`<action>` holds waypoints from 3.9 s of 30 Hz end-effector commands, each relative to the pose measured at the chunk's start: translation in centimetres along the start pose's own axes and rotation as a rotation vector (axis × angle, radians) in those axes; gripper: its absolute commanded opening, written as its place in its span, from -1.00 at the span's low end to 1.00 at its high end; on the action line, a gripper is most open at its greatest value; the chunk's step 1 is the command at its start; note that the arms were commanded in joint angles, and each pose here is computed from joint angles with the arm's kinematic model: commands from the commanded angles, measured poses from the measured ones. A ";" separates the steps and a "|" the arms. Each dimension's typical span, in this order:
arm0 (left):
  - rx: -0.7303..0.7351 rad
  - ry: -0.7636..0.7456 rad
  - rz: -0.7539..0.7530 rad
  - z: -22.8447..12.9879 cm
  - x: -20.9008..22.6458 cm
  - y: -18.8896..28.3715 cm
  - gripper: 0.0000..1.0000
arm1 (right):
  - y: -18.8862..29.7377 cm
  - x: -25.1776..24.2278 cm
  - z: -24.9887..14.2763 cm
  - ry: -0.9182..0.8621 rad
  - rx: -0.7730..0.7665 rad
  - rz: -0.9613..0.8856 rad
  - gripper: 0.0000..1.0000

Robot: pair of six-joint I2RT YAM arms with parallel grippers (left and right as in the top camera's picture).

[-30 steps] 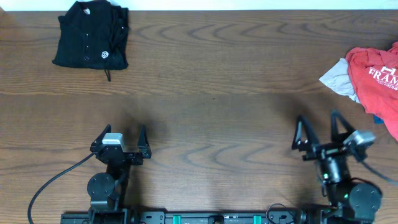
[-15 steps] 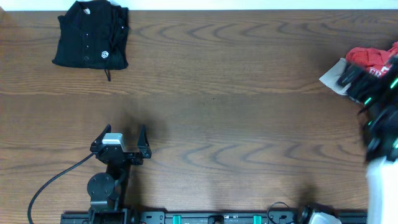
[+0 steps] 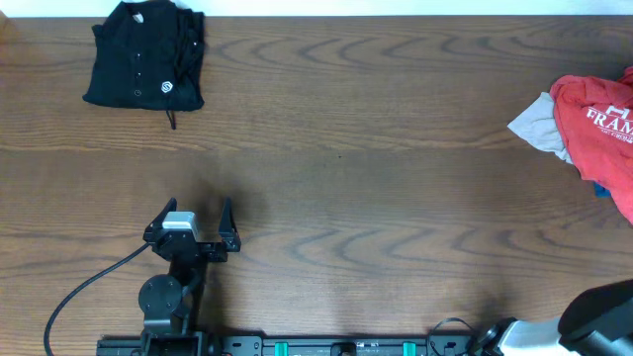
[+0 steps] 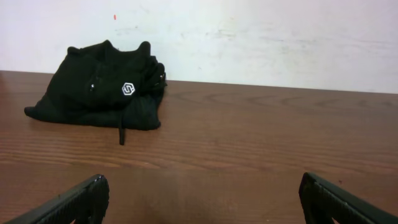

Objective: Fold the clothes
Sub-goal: 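Reach the right gripper toward the red T-shirt on the right, then grasp the red T-shirt with the right gripper and drag it to center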

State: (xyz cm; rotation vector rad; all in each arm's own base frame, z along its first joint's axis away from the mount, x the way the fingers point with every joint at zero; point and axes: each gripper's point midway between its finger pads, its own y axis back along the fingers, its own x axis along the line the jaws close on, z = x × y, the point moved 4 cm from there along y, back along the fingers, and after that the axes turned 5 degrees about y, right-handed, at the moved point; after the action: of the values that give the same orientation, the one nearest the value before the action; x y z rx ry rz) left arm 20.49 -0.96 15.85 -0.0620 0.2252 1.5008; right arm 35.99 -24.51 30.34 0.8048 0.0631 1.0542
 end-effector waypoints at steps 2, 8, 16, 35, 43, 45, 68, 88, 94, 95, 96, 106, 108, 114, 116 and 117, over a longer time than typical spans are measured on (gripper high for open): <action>0.046 0.009 0.000 -1.3 0.2 -0.1 0.96 | -2.5 -2.8 0.3 -0.058 0.017 -0.004 0.99; 0.046 0.009 0.000 -1.3 0.2 -0.1 0.96 | -6.2 -6.5 0.0 -0.196 0.016 -0.045 0.98; 0.046 0.009 0.000 -1.3 0.2 -0.1 0.96 | -11.2 -9.5 -0.9 -0.275 0.007 -0.059 0.99; 0.046 0.009 0.000 -1.3 0.2 -0.1 0.96 | -17.1 -7.3 -2.0 -0.172 -0.015 0.050 0.77; 0.046 0.009 0.000 -1.3 0.2 -0.1 0.96 | -17.0 -7.5 -2.3 -0.179 -0.002 0.042 0.21; 0.046 0.009 0.000 -1.3 0.2 -0.1 0.96 | -17.0 -7.8 -2.4 -0.184 0.004 0.036 0.00; 0.046 0.009 0.000 -1.3 0.2 -0.1 0.96 | -7.8 -3.4 1.9 -0.106 -0.079 0.044 -0.98; 0.046 0.009 0.000 -1.3 0.2 -0.1 0.96 | 1.1 16.6 -5.6 0.114 0.096 0.202 -0.98; 0.046 0.009 0.000 -1.3 0.2 -0.1 0.96 | 2.4 23.2 -10.6 0.254 0.132 0.210 -0.98; 0.046 0.009 0.000 -1.3 0.2 -0.1 0.96 | 2.7 24.0 -11.2 0.274 0.131 0.214 -0.98; 0.046 0.009 0.000 -1.3 0.2 -0.1 0.96 | 3.0 25.0 -11.9 0.297 0.132 0.222 -0.97; 0.046 0.009 0.000 -1.3 0.2 -0.1 0.96 | 6.0 32.5 -19.9 0.471 0.188 0.323 -0.98; 0.046 0.009 0.000 -1.3 0.2 -0.1 0.96 | 5.9 33.2 -21.1 0.498 0.204 0.325 -0.98; 0.046 0.009 0.000 -1.3 0.2 -0.1 0.96 | 4.0 34.7 -25.6 0.564 0.310 0.341 -0.52; 0.046 0.009 0.000 -1.3 0.2 -0.1 0.96 | 3.5 35.4 -27.7 0.582 0.383 0.383 -0.45; 0.046 0.009 0.000 -1.3 0.2 -0.1 0.96 | 3.2 35.8 -29.0 0.592 0.423 0.406 -0.43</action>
State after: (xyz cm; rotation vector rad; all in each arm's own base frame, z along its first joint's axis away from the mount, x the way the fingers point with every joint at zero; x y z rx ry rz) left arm 20.49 -0.96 15.85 -0.0620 0.2252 1.5008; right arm 40.40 18.31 24.68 0.8089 0.6160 1.6063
